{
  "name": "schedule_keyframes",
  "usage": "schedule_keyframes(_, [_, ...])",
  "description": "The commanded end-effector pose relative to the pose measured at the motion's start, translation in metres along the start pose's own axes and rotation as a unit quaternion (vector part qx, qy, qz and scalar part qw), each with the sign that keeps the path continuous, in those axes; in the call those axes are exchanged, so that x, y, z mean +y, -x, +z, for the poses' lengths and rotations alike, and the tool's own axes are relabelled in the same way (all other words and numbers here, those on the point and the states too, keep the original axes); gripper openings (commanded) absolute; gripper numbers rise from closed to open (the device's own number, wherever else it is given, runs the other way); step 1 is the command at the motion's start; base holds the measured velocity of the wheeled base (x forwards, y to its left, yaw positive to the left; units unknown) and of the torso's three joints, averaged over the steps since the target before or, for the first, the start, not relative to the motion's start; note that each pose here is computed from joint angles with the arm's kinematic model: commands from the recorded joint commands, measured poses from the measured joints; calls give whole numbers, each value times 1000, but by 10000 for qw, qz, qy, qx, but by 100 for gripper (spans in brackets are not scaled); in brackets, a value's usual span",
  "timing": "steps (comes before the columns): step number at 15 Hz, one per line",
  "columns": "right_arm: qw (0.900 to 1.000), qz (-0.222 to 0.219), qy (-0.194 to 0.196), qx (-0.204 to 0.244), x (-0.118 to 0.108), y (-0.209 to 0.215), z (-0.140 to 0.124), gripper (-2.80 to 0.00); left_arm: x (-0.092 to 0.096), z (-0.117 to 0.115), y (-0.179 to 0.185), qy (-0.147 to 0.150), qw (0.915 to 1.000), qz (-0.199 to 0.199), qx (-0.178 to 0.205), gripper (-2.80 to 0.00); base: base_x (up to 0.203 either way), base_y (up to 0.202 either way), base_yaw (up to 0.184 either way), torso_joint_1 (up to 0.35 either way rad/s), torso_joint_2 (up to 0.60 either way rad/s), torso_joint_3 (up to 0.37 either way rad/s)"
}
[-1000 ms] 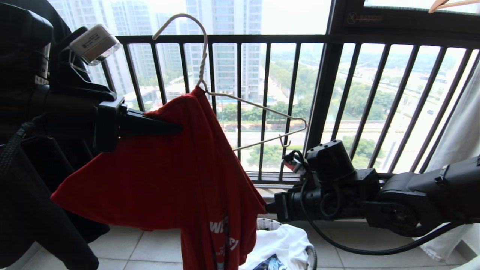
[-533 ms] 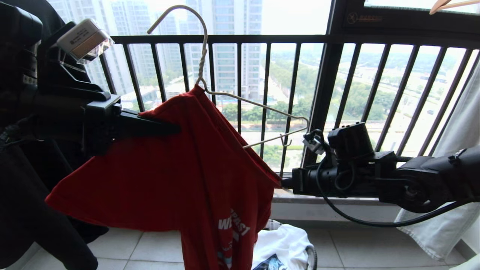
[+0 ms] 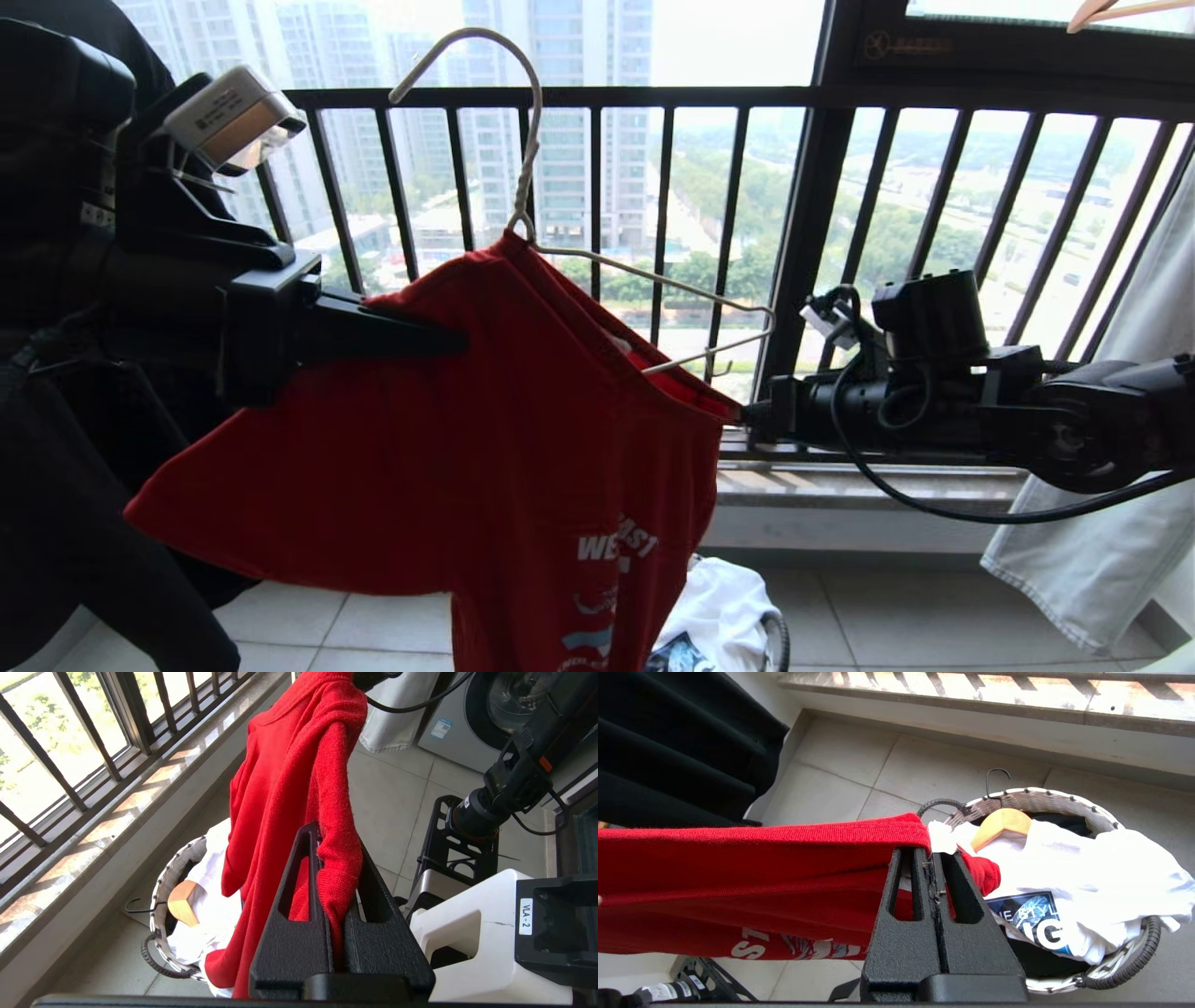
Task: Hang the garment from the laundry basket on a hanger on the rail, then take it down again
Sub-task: Hang the clothes on the clothes rack
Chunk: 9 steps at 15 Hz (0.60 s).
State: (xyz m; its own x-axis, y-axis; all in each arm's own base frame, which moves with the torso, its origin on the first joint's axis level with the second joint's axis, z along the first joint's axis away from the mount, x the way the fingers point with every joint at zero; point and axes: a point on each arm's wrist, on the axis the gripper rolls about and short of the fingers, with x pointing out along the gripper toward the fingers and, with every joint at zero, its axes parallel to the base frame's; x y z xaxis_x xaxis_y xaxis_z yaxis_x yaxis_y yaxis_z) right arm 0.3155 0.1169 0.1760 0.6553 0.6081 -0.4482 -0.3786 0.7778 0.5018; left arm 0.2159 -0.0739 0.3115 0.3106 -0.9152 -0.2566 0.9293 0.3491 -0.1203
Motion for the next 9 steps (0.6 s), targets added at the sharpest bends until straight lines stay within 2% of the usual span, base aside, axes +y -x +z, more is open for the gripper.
schedule_keyframes(1, [9998, 47, -28, -200, -4, 15, 11, -280, 7, -5, -9, 59, 9999, -102, 107, -280, 0, 0, 0, 0, 0, 0])
schedule_keyframes(5, [9998, 25, -155, -131, -10, 25, 21, -280, 9, -8, -17, 77, 9996, -188, 187, -280, 0, 0, 0, 0, 0, 0])
schedule_keyframes(9, [9998, 98, -73, -139, -10, 43, 27, -280, 18, -11, -25, 155, 9994, -175, 259, -280, 0, 0, 0, 0, 0, 0])
